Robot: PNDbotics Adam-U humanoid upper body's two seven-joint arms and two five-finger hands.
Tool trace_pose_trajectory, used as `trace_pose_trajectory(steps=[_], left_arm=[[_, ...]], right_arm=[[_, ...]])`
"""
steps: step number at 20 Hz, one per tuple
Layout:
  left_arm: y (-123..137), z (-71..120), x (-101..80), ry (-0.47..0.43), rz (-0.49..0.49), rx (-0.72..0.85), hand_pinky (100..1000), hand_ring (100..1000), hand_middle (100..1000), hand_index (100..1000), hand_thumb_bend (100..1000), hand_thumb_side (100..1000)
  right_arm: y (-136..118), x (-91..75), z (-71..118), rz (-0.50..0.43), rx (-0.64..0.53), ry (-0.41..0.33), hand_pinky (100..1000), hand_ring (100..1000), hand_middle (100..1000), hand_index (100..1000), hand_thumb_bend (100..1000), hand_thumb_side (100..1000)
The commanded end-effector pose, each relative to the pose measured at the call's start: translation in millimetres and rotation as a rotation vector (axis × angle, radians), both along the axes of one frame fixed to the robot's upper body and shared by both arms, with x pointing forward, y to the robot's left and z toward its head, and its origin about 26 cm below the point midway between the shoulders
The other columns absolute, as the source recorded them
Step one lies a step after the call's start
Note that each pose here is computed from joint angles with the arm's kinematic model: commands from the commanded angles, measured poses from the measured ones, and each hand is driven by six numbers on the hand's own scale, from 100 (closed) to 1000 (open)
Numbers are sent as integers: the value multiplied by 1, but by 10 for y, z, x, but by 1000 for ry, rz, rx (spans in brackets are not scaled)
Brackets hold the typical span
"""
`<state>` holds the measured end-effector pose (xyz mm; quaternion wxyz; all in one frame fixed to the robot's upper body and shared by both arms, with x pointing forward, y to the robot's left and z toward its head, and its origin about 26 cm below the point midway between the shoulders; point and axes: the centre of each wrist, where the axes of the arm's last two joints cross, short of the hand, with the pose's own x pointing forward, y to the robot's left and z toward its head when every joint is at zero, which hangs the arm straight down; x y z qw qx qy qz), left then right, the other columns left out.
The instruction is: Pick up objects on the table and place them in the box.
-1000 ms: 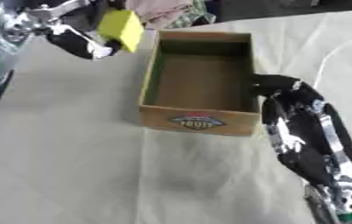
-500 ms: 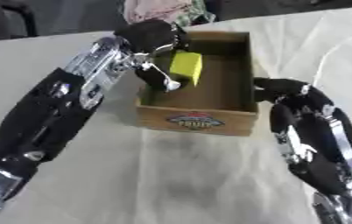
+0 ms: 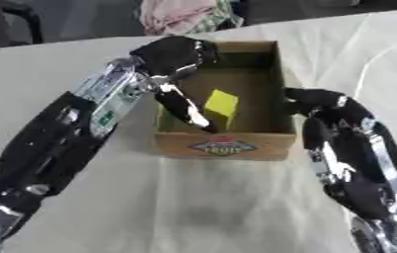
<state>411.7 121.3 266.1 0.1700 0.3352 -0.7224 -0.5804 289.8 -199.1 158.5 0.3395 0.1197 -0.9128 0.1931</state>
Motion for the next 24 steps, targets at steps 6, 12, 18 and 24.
trace_pose_trajectory(steps=[6, 12, 18, 24], left_arm=[[754, 325, -941, -20, -176, -749, 567, 596, 635, 845, 389, 733], [1092, -379, -1057, 67, -68, -1113, 536, 580, 618, 841, 328, 738], [1201, -782, -1156, 100, 19, -1230, 531, 578, 617, 845, 314, 752], [1192, -1033, -1241, 174, 70, -1306, 521, 568, 608, 846, 303, 770]], right_arm=[[-71, -12, 82, -43, 8, -33, 833, 855, 597, 775, 100, 470], [-86, -2, 106, -54, 11, -47, 832, 854, 596, 775, 100, 470], [-110, 0, 108, -66, 15, -49, 832, 854, 596, 775, 100, 470], [-123, -4, 95, -80, 14, -46, 832, 854, 596, 775, 100, 470]])
